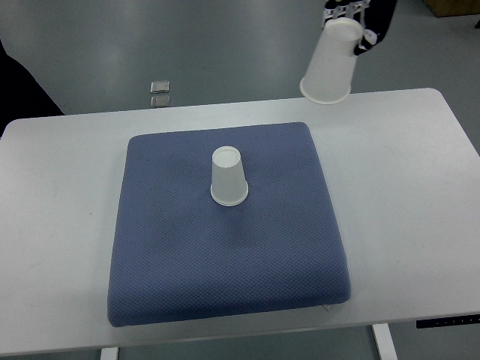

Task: Stack paper cups
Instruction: 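Lift the cup with the right hand and carry it above the pad cup, then lower the held cup onto the upside-down cup on the pad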

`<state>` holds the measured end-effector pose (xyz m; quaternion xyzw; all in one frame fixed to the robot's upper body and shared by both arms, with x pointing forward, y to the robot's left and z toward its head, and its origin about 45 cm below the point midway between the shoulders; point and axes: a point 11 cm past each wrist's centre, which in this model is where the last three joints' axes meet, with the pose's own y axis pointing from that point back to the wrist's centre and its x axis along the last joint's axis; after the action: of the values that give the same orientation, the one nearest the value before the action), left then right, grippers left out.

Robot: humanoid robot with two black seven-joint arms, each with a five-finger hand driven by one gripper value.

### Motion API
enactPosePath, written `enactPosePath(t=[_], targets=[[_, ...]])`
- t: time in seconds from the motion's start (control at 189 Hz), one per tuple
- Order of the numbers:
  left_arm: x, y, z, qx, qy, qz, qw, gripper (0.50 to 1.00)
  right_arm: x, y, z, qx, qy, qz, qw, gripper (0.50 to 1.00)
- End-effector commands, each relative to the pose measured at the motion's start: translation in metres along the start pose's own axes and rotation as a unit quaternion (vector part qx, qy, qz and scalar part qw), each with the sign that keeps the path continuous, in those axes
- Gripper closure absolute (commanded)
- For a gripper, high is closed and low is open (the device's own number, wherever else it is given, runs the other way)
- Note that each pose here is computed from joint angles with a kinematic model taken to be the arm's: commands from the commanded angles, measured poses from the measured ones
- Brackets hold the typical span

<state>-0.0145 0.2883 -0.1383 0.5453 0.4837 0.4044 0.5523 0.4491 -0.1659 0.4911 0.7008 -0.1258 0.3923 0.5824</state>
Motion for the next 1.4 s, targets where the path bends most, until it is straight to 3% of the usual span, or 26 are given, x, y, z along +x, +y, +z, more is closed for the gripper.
enactPosePath(t=[0.0,0.185,0.583,1.394], targets=[[0.001,0.0,0.0,0.001,0.0,0.001,1.0,0.5,0.003,-0.019,-0.058,0.044,0.019,-0.01,0.999,0.869],[0.013,0.001,-0.001,0.002,0.002,0.019,1.0,0.5,0.001,-0.05,-0.127,0.07,0.066,-0.017,0.995,0.867],[0.016,0.001,-0.002,0.002,0.002,0.024,1.0,0.5,-0.007,-0.082,-0.098,0.063,0.028,-0.01,0.998,0.861],[0.014,0.001,-0.001,0.002,0.001,0.021,1.0,0.5,-0.026,-0.1,-0.092,0.068,0.013,-0.023,0.997,0.848]])
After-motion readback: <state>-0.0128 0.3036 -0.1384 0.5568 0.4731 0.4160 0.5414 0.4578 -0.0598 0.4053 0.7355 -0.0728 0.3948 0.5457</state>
